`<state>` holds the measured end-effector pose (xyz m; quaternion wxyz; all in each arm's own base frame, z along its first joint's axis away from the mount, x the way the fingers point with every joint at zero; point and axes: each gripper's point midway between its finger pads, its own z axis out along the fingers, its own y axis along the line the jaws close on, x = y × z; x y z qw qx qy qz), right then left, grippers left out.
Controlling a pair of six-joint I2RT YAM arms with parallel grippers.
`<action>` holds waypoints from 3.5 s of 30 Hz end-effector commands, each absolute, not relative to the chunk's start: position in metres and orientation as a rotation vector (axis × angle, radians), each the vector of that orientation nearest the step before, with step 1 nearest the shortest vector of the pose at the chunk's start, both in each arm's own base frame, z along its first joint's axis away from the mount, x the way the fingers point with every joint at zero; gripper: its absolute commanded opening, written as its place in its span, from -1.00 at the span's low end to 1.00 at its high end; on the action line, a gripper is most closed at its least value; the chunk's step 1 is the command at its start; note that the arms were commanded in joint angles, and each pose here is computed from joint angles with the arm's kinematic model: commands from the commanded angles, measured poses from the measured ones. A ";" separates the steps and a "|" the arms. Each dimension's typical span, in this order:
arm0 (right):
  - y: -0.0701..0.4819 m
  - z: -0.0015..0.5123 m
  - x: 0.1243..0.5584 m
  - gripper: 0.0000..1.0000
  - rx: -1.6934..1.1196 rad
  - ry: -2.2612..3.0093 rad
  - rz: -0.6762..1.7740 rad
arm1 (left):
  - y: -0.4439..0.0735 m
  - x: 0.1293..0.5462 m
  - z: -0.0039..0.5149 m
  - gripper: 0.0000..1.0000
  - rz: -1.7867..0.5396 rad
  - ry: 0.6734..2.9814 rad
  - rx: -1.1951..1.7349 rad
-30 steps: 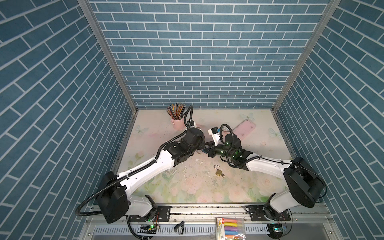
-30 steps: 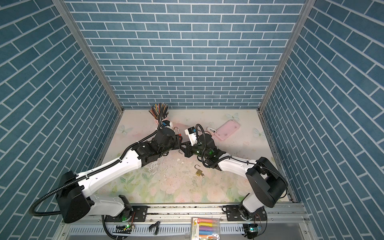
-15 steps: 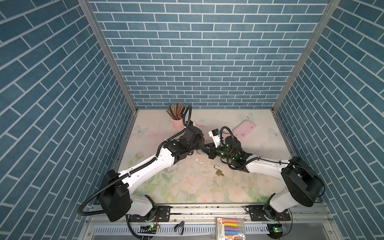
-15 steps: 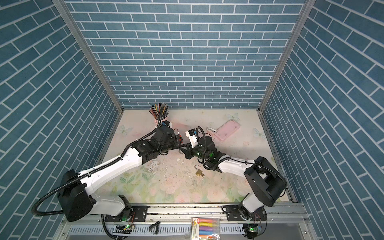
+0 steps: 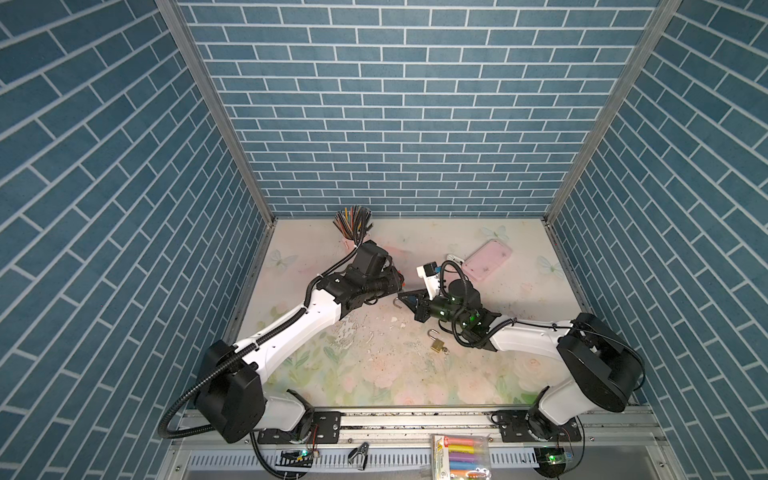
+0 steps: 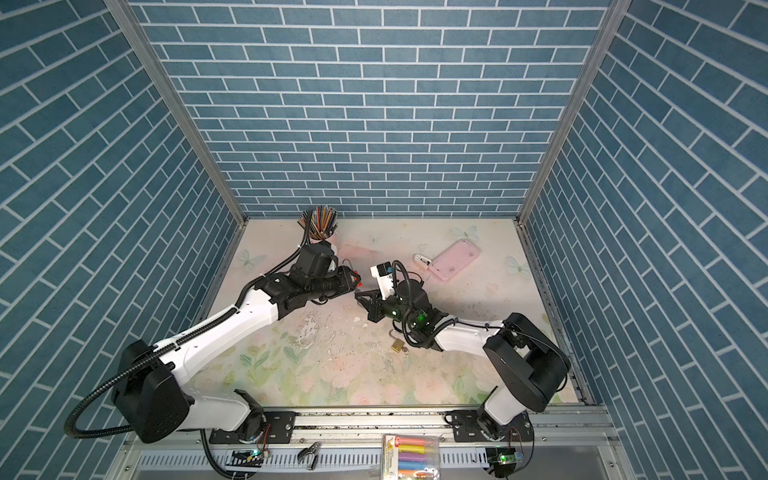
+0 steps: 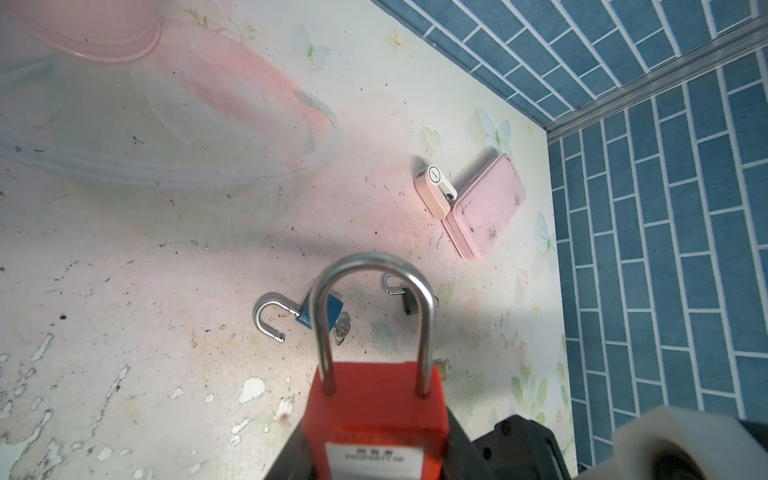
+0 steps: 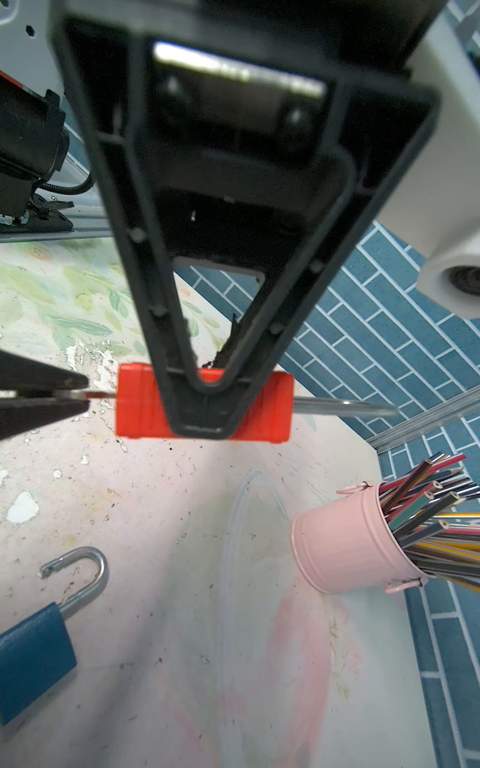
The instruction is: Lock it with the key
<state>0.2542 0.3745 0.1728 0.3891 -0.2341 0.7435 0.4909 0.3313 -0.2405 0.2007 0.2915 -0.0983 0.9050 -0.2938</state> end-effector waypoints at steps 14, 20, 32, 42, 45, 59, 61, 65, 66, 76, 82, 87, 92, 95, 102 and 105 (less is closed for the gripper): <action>0.408 0.136 0.224 -1.00 -0.812 1.945 1.356 | -0.154 0.395 0.220 -1.00 -0.727 2.028 -0.751; 0.411 0.125 0.222 -1.00 -0.828 1.968 1.372 | -0.156 0.396 0.238 -1.00 -0.744 2.004 -0.721; 0.391 0.125 0.217 -1.00 -0.797 1.985 1.308 | -0.141 0.392 0.241 -1.00 -0.648 1.997 -0.701; 0.338 0.140 0.246 -1.00 -0.588 2.075 1.159 | -0.143 0.392 0.254 -1.00 -0.427 2.064 -0.393; 0.316 0.142 0.263 -1.00 -0.504 2.135 1.084 | -0.150 0.394 0.248 -1.00 -0.335 2.107 -0.279; 0.293 0.139 0.285 -1.00 -0.401 2.232 0.995 | -0.201 0.422 0.160 -1.00 -0.106 2.383 0.026; 0.294 0.136 0.285 -1.00 -0.399 2.241 0.998 | -0.205 0.427 0.151 -1.00 -0.085 2.401 0.041; 0.294 0.133 0.284 -1.00 -0.398 2.247 0.999 | -0.216 0.437 0.130 -1.00 -0.068 2.443 0.066; 0.294 0.131 0.285 -1.00 -0.397 2.249 0.996 | -0.219 0.439 0.125 -1.00 -0.069 2.453 0.072; 0.290 0.121 0.283 -1.00 -0.393 2.266 0.976 | -0.237 0.445 0.080 -1.00 -0.076 2.555 0.114; 0.291 0.116 0.283 -1.00 -0.393 2.271 0.985 | -0.243 0.443 0.062 -1.00 -0.097 2.602 0.126; 0.289 0.115 0.282 -1.00 -0.389 2.269 0.984 | -0.243 0.441 0.052 -0.97 -0.081 2.630 0.137; 0.289 0.114 0.280 -1.00 -0.386 2.267 0.991 | -0.248 0.440 0.045 -0.83 -0.098 2.654 0.177; 0.288 0.114 0.281 -1.00 -0.384 2.267 0.992 | -0.250 0.439 0.040 -0.79 -0.101 2.673 0.187; 0.287 0.114 0.279 -1.00 -0.386 2.265 0.992 | -0.248 0.438 0.034 -0.71 -0.090 2.690 0.191; 0.286 0.112 0.279 -1.00 -0.383 2.268 0.988 | -0.248 0.436 0.030 -0.66 -0.088 2.699 0.197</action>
